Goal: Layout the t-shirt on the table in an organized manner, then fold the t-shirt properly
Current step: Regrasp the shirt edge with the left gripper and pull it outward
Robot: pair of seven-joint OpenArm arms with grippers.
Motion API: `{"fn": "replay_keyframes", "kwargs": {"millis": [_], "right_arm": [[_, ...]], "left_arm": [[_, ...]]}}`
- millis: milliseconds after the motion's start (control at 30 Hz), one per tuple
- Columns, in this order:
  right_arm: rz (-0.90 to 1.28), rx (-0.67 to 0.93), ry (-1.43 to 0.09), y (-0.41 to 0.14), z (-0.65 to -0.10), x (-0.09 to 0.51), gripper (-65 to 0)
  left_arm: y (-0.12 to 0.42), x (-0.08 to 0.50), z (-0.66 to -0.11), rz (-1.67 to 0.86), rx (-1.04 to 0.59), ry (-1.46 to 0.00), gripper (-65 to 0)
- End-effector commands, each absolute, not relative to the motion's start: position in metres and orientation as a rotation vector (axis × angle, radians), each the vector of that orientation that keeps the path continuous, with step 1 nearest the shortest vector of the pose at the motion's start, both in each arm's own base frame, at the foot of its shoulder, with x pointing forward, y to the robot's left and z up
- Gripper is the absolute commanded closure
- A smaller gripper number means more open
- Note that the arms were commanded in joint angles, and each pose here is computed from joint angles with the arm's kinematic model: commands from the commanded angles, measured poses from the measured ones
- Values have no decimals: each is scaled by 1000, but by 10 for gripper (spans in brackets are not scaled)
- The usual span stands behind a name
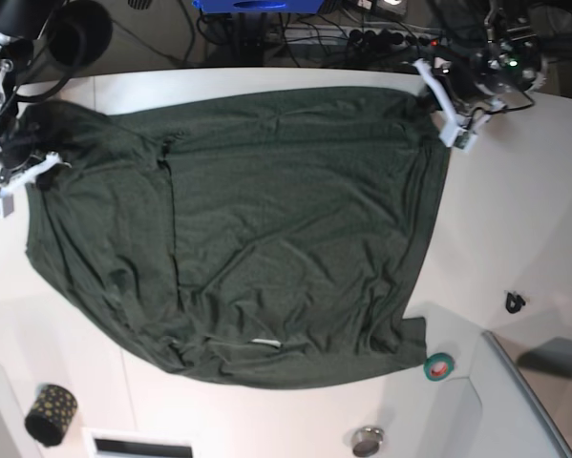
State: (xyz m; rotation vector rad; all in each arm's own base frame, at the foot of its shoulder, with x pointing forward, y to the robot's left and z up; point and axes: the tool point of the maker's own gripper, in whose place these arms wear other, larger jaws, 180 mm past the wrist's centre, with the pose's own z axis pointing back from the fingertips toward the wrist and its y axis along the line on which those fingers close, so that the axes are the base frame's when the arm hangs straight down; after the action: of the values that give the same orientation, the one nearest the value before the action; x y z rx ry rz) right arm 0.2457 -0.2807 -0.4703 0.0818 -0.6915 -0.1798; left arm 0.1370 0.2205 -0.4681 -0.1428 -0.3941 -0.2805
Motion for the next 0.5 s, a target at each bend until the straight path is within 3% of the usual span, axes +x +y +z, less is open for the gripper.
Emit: {"fn": "replay_keyframes", "kwargs": {"millis": [0, 333, 467], "right_arm": [[-172, 71, -739, -288, -458, 255, -8], [-64, 134, -749, -262, -453, 243, -8], [-47, 120, -768, -263, -445, 244, -8]], "left_arm": [[232, 135, -462, -267, -126, -411, 0], [281, 87, -421, -114, -26, -453, 0], [268, 111, -410, -79, -65, -550, 0]]}}
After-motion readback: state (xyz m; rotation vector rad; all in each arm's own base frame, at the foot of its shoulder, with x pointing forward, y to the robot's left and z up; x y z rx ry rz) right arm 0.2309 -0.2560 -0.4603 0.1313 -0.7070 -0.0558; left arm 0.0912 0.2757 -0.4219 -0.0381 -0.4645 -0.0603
